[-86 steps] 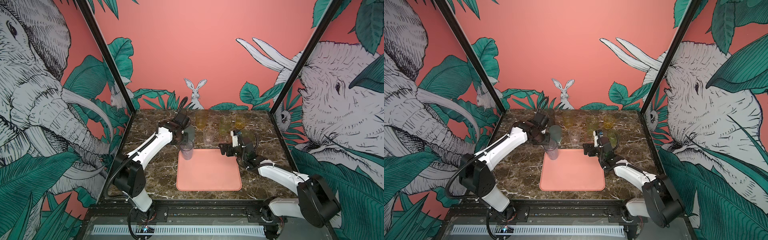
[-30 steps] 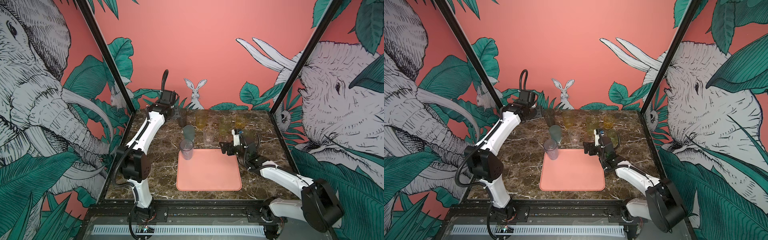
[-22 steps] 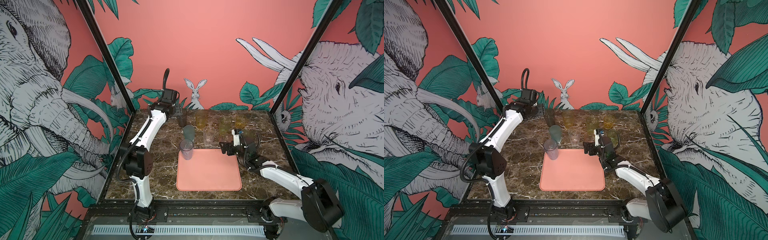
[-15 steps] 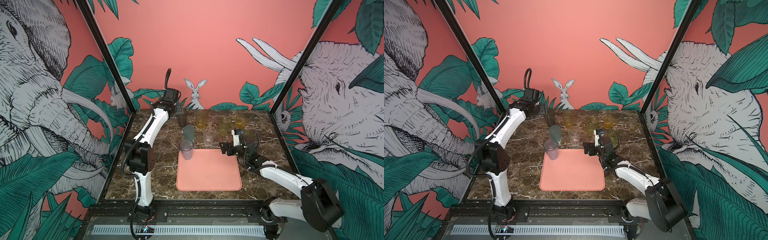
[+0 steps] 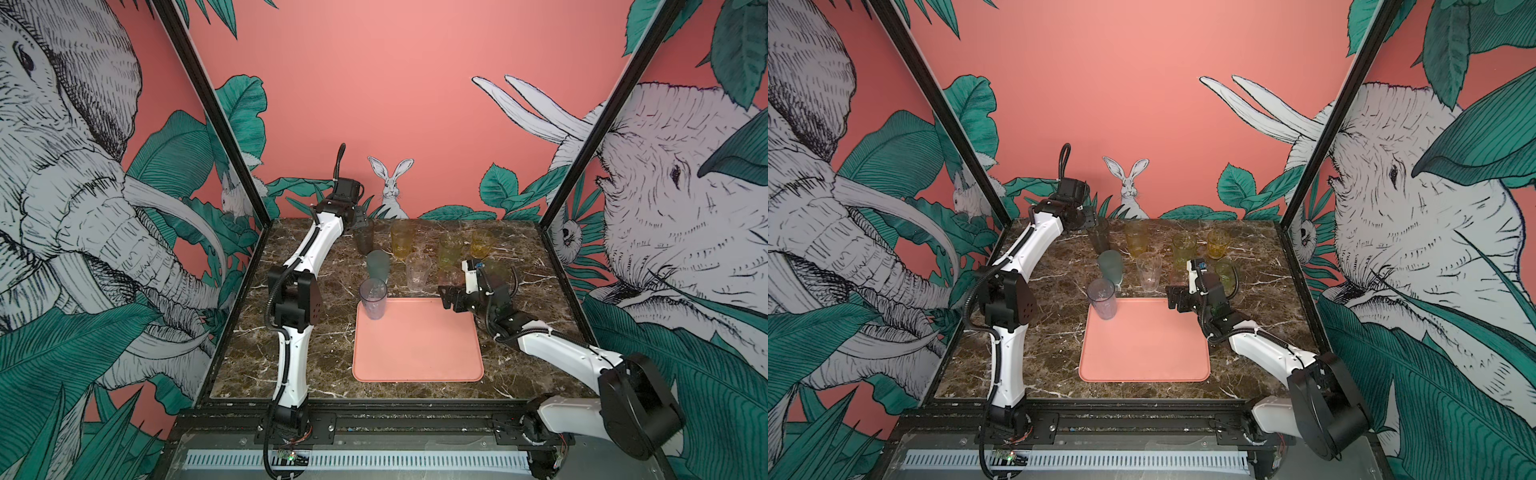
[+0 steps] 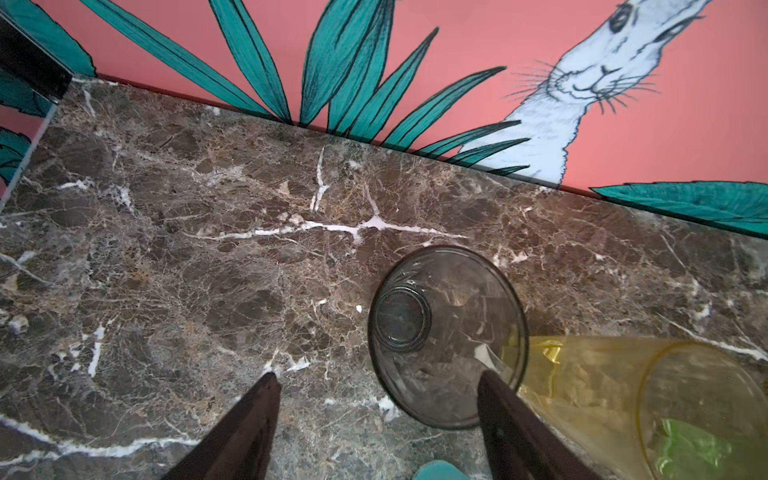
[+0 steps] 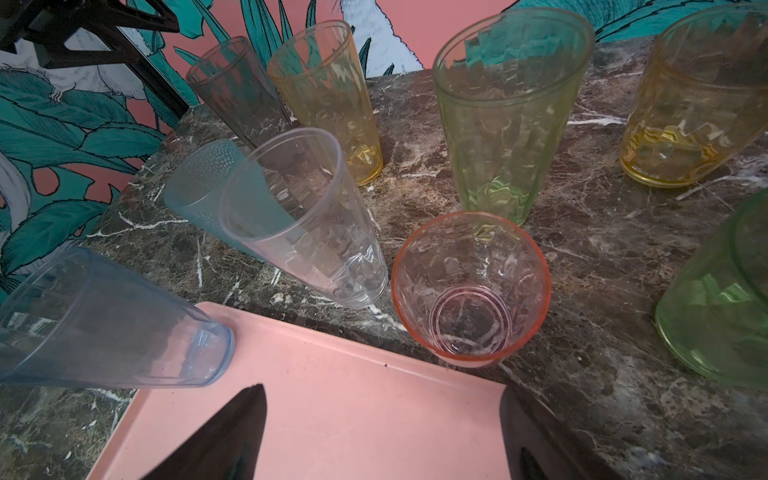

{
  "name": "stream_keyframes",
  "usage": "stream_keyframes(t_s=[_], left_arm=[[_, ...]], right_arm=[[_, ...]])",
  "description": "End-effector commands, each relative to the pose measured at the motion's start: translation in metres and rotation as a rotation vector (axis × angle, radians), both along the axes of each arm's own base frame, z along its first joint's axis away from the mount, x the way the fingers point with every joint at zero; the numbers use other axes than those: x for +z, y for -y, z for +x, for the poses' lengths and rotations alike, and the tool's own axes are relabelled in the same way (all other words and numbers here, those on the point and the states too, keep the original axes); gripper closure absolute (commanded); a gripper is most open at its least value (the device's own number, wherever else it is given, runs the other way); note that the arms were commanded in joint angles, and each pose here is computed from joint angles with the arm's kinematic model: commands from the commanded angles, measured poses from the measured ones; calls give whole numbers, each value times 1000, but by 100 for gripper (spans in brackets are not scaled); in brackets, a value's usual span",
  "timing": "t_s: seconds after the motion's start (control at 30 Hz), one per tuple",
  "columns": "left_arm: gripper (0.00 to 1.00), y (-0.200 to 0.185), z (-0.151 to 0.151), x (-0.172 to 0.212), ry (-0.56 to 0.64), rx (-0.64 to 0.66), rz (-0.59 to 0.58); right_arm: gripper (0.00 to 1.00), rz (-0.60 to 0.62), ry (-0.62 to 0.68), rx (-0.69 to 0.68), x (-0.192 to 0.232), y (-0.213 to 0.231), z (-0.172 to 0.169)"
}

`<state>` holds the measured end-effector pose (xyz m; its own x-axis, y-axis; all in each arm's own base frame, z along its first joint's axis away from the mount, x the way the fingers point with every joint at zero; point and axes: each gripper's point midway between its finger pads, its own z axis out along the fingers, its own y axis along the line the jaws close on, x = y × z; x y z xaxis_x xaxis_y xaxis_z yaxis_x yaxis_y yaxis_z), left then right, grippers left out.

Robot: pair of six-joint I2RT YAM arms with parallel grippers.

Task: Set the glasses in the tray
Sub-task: 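Lower the left gripper and close it on the grey cup's rim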

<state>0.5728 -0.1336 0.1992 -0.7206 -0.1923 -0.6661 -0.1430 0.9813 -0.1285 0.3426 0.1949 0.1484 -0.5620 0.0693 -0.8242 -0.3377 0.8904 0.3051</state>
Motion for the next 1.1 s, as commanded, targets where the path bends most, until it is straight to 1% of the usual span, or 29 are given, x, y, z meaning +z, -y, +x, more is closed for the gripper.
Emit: stream_keyframes(t_s=[0.0,0.23,0.5,0.87,1.07], left_arm=[[24,-5,4,12,22,36,-41],[31,-7,15,-7,-4,54,-76],[43,-7,21,-24,-32,70,-123],[65,-6,23,-30,-40,65,-132],[71,-6,27,-30,-26,72,-132]], right_arm=[[10,12,40,-2,16,-3,8],[10,12,37,-3,15,-3,8],[10,3,24,-8,12,-2,9],[10,4,33,-22,15,1,9],[10,6,29,-18,14,-1,9]])
